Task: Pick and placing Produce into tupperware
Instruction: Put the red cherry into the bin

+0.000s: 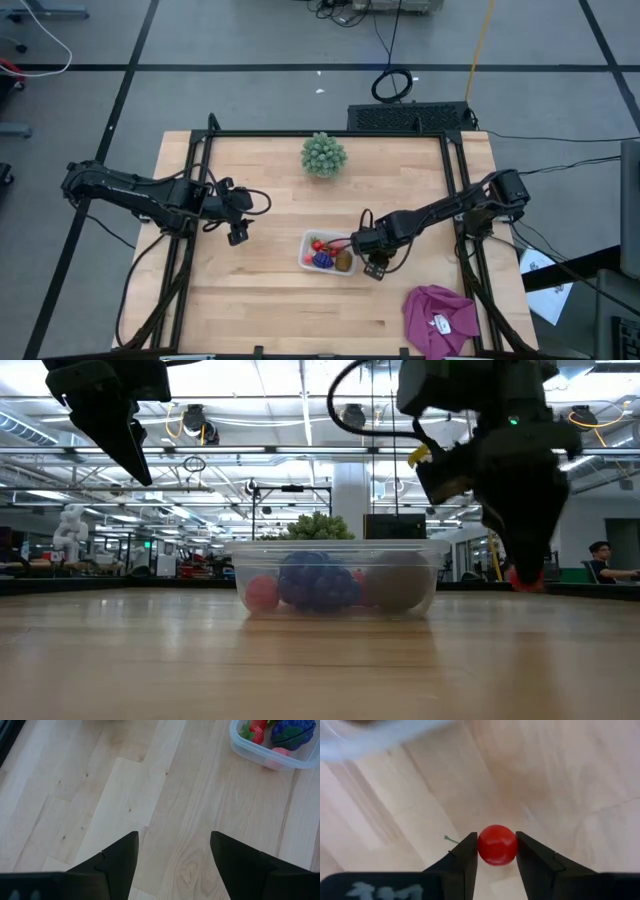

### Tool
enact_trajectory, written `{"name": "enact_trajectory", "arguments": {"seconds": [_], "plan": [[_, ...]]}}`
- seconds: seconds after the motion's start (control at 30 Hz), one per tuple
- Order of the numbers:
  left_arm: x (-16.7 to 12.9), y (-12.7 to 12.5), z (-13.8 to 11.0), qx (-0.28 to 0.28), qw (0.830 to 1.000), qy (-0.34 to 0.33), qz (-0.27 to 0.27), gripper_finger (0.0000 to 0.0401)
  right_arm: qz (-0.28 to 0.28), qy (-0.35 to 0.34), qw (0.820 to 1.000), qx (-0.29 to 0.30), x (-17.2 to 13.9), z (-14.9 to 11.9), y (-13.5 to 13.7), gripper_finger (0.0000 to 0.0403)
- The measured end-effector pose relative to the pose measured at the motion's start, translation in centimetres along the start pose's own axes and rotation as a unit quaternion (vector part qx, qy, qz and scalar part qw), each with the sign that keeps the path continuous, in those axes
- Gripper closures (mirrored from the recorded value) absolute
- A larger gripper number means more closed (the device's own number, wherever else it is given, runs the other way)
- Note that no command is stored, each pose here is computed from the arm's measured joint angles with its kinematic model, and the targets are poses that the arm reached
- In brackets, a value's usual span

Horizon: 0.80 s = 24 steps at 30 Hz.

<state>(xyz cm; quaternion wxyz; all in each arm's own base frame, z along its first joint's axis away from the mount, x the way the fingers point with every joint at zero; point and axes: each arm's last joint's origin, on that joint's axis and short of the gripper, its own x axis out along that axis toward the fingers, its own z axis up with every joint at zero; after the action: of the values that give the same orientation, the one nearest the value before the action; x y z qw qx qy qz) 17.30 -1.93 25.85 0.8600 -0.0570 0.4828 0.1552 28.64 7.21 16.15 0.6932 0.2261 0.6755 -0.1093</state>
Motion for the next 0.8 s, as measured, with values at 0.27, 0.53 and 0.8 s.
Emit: {"name": "enact_trajectory", "arguments": {"seconds": [0.27,0.53,0.8], "plan": [[0.0,0.0,0.0,0.000,1.000,0.000,0.000,0.0148,0.037,-0.049,0.998,-0.024,-3.5,2.3,1.7,0.0291],[0.0,0.0,0.0,0.004,1.000,0.000,0.000,0.0148,0.077,-0.112,0.988,-0.073,-7.3,4.2,3.2,0.0291],[0.0,0.0,0.0,0.004,1.000,0.000,0.000,0.0148,0.107,-0.140,0.980,-0.094,-7.3,6.2,2.7,0.0291]]}}
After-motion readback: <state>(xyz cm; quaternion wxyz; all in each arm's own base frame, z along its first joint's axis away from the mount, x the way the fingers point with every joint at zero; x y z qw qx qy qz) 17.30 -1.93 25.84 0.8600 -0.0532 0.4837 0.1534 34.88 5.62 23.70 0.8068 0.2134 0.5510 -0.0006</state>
